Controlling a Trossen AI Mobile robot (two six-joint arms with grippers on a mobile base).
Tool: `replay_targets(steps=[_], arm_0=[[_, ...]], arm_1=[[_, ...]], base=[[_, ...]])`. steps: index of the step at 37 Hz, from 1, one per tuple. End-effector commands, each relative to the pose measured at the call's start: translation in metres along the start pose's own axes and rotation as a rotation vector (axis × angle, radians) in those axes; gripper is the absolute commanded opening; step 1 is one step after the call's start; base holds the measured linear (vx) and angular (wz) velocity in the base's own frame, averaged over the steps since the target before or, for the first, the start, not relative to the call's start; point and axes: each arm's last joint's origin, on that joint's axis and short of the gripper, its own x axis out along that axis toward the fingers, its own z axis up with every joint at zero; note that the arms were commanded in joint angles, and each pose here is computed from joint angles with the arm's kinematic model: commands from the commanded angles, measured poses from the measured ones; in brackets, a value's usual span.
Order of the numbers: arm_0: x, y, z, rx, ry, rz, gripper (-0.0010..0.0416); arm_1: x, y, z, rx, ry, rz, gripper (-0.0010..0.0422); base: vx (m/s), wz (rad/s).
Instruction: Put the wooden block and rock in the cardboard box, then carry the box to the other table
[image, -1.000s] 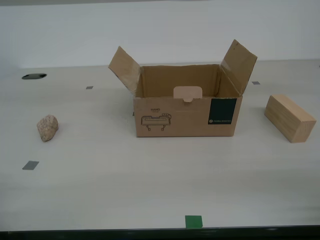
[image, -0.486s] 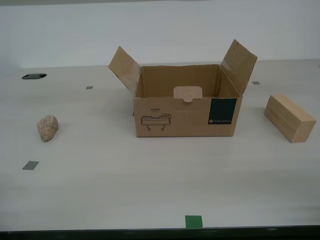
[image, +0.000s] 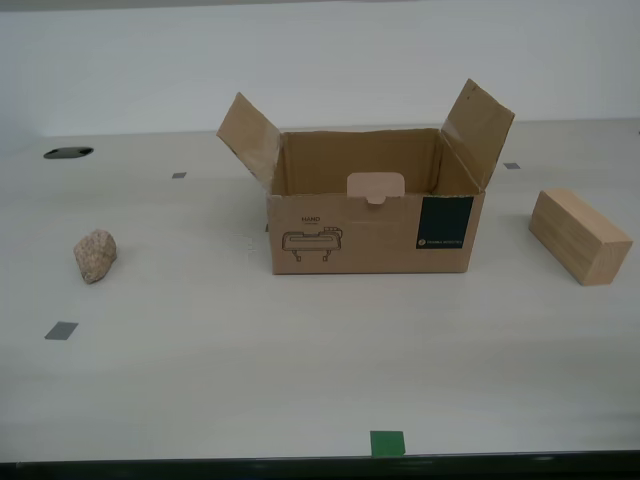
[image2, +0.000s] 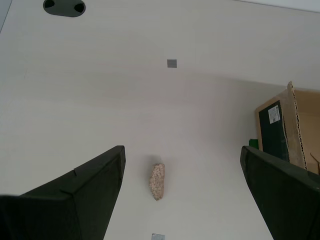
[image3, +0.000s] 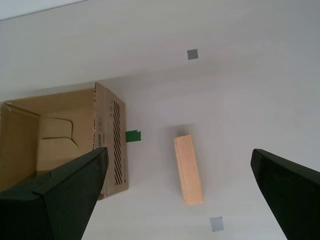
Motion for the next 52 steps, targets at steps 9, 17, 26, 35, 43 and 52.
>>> replay_targets(steps=[9, 17, 26, 35, 43, 52], arm_0=[[-0.0002, 0.0003, 0.0025, 0.001, -0.024, 0.000, 0.0398], [-0.0002, 0.0004, 0.0032, 0.000, -0.032, 0.002, 0.0398], [-0.0002, 0.0004, 0.0031, -0.001, -0.031, 0.001, 0.0399], [-0.0002, 0.0004, 0.0031, -0.001, -0.031, 0.001, 0.0399], [-0.0002, 0.0004, 0.0031, -0.001, -0.031, 0.001, 0.0399], [-0.0002, 0.0004, 0.0033, 0.000, -0.033, 0.002, 0.0399]], arm_1=[[-0.0003, 0.0000, 0.0000, 0.003, -0.001, 0.000, 0.0314], [-0.0003, 0.0000, 0.0003, 0.003, -0.003, -0.002, 0.0314], [-0.0002, 0.0000, 0.0002, 0.002, -0.002, -0.002, 0.0314], [-0.0003, -0.0004, 0.0033, 0.028, -0.034, -0.004, 0.0314], [-0.0004, -0.0004, 0.0032, 0.080, -0.034, -0.004, 0.0329], [-0.0005, -0.0005, 0.0035, 0.083, -0.037, -0.005, 0.0407]], base=[[0.000, 0.000], [0.000, 0.000], [0.000, 0.000], [0.000, 0.000], [0.000, 0.000], [0.000, 0.000]])
